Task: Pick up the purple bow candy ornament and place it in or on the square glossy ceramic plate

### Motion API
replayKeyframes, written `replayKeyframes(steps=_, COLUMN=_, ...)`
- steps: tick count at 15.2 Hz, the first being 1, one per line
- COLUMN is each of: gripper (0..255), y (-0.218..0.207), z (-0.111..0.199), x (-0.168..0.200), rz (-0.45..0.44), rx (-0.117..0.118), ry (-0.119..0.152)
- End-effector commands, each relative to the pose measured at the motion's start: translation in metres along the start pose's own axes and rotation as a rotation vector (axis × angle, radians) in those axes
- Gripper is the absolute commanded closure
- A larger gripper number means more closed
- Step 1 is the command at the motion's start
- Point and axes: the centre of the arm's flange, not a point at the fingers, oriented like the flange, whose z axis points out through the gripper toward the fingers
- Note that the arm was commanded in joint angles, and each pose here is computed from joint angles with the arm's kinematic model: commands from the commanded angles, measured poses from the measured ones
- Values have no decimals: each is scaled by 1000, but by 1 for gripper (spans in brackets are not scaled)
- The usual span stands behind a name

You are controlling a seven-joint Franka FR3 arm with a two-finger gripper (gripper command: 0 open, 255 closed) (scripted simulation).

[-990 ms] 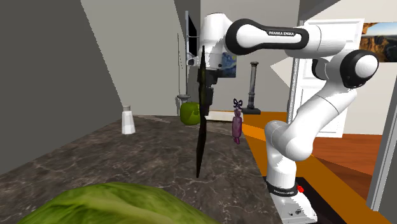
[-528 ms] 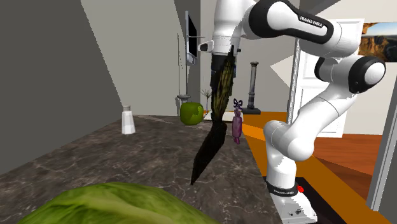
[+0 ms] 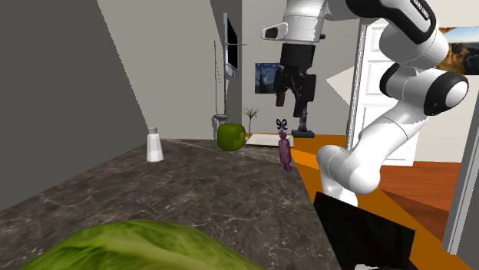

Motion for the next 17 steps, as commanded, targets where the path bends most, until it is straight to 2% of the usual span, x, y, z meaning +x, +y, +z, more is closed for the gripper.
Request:
replayKeyframes(steps=1, gripper=0, y=-3, z=5, x=-2, rz=-5, rx=-4, ry=-3)
replayKeyframes(steps=6, gripper=0, y=-3, z=35, x=-2, rz=-5, rx=-4, ry=-3)
replayKeyframes(steps=14, gripper=0, y=-3, z=35, x=-2, rz=-5, rx=-4, ry=-3)
replayKeyframes(steps=15, gripper=255, y=-3, z=35, x=-2, rz=-5, rx=-4, ry=-3)
replayKeyframes(steps=17, gripper=255, y=-3, z=35, x=-2, rz=-5, rx=-4, ry=-3)
